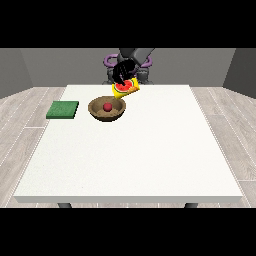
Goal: Pick the cup and pour the ball into the bowl, then pick the bowl and place it on the pad
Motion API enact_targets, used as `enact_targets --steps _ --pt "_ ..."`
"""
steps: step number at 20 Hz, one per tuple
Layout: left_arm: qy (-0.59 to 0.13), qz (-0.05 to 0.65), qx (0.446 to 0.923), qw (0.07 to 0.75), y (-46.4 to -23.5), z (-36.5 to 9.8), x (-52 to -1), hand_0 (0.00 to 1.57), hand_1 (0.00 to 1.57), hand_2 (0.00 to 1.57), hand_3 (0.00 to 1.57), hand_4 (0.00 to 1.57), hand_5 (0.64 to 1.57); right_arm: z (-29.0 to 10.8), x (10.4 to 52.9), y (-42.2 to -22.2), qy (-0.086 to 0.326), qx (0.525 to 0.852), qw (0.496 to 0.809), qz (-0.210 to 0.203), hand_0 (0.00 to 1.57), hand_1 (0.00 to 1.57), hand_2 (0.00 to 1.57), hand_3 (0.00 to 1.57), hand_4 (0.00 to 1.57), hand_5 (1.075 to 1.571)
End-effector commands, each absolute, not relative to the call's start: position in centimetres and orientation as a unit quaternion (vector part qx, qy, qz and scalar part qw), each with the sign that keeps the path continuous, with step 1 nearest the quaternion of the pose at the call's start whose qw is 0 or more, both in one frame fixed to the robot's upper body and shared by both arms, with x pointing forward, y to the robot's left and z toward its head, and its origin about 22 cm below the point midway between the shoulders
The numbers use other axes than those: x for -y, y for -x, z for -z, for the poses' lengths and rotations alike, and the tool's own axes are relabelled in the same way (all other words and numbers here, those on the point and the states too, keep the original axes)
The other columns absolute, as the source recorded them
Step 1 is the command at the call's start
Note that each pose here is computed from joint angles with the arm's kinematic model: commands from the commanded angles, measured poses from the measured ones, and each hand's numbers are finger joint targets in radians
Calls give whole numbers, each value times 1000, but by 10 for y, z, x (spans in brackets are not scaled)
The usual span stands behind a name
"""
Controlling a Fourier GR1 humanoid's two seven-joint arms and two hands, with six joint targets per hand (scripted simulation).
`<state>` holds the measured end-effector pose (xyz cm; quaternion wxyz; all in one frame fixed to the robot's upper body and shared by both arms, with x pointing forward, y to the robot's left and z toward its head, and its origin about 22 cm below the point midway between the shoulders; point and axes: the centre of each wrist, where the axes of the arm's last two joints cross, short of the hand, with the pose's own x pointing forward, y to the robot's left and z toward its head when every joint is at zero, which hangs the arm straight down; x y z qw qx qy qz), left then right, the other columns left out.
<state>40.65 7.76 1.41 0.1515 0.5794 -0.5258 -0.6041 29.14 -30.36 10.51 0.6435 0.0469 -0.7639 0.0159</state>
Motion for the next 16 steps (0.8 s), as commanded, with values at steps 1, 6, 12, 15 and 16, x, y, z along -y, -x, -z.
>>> enact_targets --steps 1,6,12,15,16 --pt "-536 518 602 287 -403 -9 -90 1271 1271 1533 1477 960 1490 -96 303 -283 -35 766 642 -1 0 0 0 0 364 1564" --pt "-518 363 673 383 -423 -42 -136 1186 1186 1571 1571 736 1570 -112 318 -286 -15 777 629 21 0 0 0 0 364 1564" --pt "-479 253 726 424 -398 -6 -206 1458 1458 1571 1571 1104 1570 -125 303 -270 -23 811 584 -5 0 0 0 0 395 1564" --pt "-436 195 766 430 -384 3 -206 1557 1557 1571 1571 1370 1530 -139 290 -266 -21 823 568 3 0 0 0 0 387 1566" --pt "-419 180 777 433 -379 3 -222 1550 1550 1571 1571 1421 1505 -134 308 -261 -9 823 568 6 0 0 0 0 408 1566"
